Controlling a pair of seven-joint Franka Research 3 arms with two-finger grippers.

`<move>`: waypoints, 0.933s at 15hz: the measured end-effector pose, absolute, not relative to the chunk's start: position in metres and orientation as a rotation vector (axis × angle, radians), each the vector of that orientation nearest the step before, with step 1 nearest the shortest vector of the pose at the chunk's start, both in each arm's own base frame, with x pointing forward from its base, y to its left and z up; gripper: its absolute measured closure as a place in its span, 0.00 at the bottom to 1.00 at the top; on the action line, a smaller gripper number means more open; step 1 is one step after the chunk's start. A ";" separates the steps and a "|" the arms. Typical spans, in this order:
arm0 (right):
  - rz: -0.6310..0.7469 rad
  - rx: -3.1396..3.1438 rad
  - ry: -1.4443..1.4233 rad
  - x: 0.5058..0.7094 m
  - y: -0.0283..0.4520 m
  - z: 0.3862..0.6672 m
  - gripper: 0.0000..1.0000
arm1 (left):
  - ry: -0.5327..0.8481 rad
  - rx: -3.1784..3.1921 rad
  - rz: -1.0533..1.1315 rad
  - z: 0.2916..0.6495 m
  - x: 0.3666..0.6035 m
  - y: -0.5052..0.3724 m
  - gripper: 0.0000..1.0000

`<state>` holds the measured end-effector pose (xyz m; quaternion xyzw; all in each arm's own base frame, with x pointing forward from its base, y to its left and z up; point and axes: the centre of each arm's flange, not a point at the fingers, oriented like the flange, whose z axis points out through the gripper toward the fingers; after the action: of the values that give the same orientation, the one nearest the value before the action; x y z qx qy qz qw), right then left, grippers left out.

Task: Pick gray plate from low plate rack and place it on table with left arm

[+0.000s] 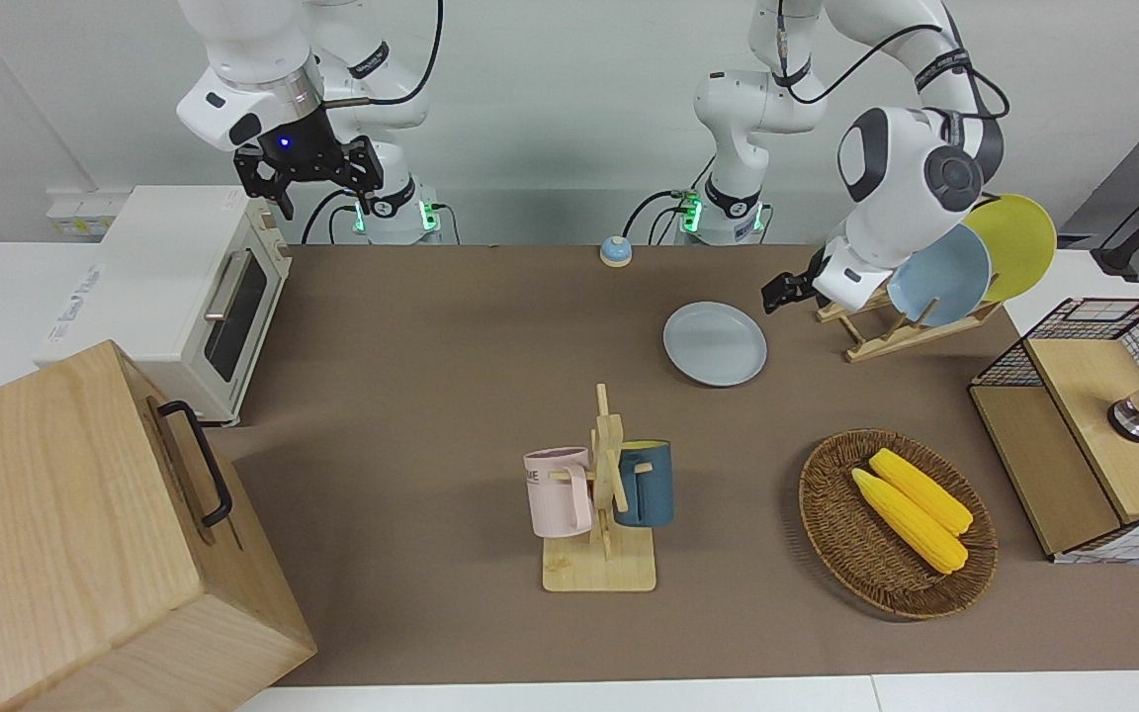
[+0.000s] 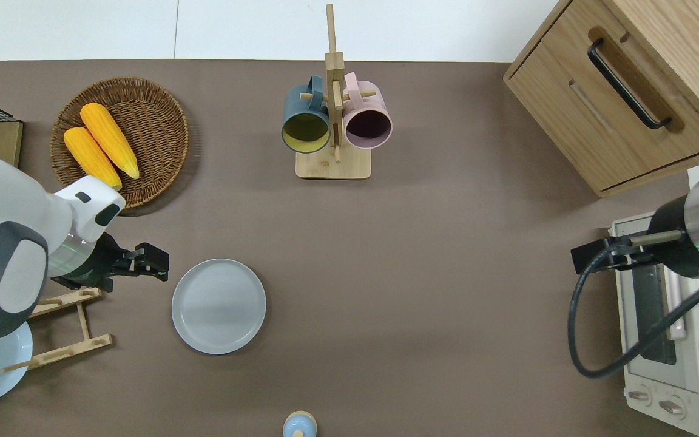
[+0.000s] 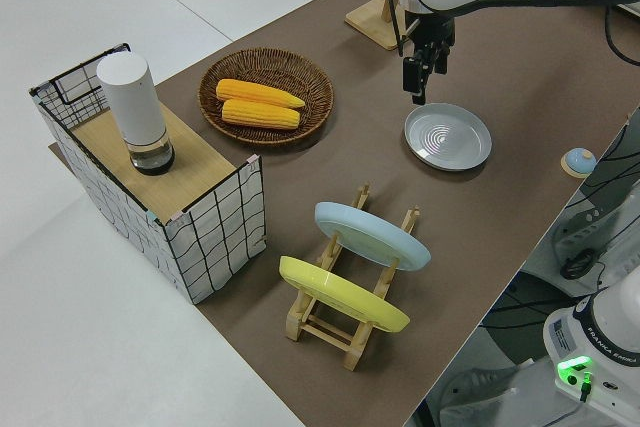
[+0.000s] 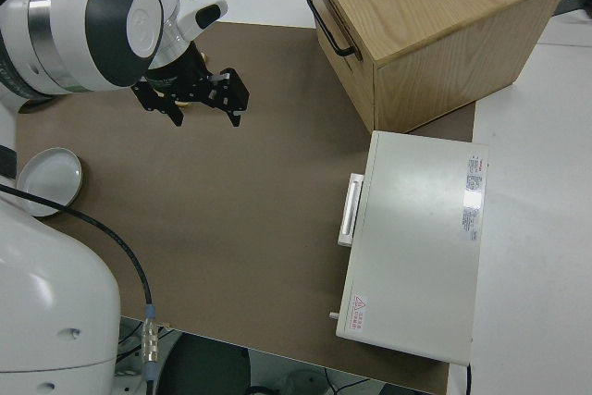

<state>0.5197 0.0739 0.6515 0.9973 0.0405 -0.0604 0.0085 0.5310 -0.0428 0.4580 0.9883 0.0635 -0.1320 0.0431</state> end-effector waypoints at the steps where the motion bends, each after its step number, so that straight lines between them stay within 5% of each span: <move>1: -0.189 3.116 0.127 0.520 0.074 0.652 0.01 | 0.189 3.039 -0.367 0.469 0.534 -0.041 0.01; 14: -0.189 3.116 0.127 0.520 0.074 0.652 0.01 | 0.129 3.103 0.111 0.583 0.568 -0.022 0.00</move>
<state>0.5197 0.0739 0.6515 0.9973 0.0405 -0.0604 0.0085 0.5679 -0.0219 0.5827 0.9984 0.0416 0.0356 0.0171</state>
